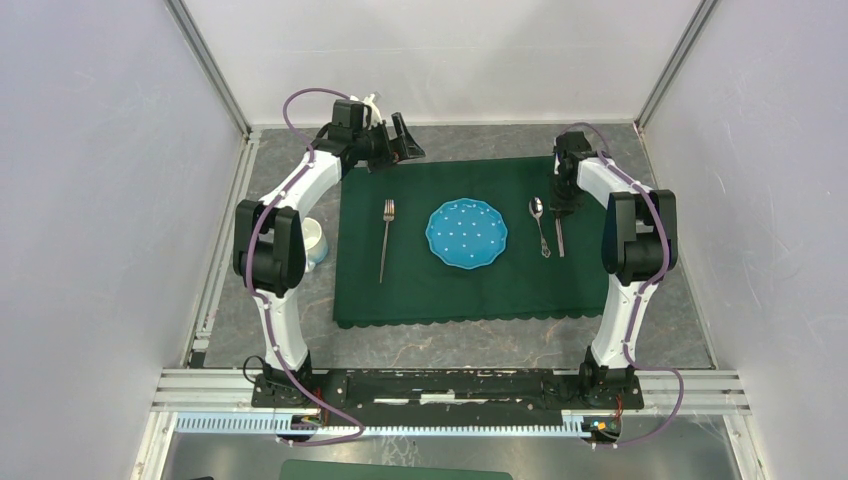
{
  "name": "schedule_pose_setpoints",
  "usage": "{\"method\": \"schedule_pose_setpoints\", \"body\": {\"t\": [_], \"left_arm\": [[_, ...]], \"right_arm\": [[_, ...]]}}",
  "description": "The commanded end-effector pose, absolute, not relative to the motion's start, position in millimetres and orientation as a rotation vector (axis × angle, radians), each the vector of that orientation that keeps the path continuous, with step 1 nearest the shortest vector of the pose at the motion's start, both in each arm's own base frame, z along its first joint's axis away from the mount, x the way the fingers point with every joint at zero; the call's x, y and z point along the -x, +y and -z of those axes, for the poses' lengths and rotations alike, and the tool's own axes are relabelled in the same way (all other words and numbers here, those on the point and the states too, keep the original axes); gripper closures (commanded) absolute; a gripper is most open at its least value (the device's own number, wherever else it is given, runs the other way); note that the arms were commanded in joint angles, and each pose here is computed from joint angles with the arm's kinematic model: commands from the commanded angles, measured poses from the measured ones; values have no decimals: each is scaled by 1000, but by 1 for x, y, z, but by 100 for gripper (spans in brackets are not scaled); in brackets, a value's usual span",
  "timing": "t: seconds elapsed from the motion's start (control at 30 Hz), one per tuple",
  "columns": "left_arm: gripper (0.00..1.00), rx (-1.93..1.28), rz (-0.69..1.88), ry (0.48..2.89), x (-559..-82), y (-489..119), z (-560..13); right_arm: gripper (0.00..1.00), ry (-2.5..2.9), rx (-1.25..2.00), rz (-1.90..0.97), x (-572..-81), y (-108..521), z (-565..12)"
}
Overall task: Set the dinner table for one person
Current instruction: Place the knife on the napkin.
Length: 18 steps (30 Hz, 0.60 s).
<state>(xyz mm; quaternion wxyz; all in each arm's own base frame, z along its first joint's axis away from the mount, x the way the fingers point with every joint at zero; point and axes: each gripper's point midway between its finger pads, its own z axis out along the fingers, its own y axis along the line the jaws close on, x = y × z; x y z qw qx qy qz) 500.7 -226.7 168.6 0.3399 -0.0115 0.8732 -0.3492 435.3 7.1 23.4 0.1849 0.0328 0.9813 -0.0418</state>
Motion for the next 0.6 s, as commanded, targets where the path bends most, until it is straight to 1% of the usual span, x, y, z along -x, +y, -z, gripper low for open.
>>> {"method": "schedule_pose_setpoints", "body": {"t": [0.0,0.1,0.13,0.2,0.3,0.33,0.37,0.43,0.57], "left_arm": [[0,67,956,2208,-513,-231,-192],[0,67,956,2207,-514,-231,-193],[0,69,955,2208,-514,-231,-192],[0,68,956,2206,-514,-231,-193],[0,68,957,2205,-514,-231,-193],[0,67,957,2203,-514,-231,-194],[0,68,957,2205,-514,-231,-193],[0,70,958,2205,-514,-231,-193],[0,69,958,2204,-514,-232,-194]], "right_arm": [[100,2759,-67,106,-436,12,-21],[100,2769,-62,109,-433,11,-18],[98,2774,-63,115,-431,10,-17],[83,2774,-68,128,-431,9,-18],[45,2761,-73,138,-433,8,-23],[37,2756,-73,139,-434,8,-25],[33,2754,-69,137,-434,8,-27],[30,2751,-66,132,-435,8,-30],[28,2745,-60,123,-435,11,-38]]}}
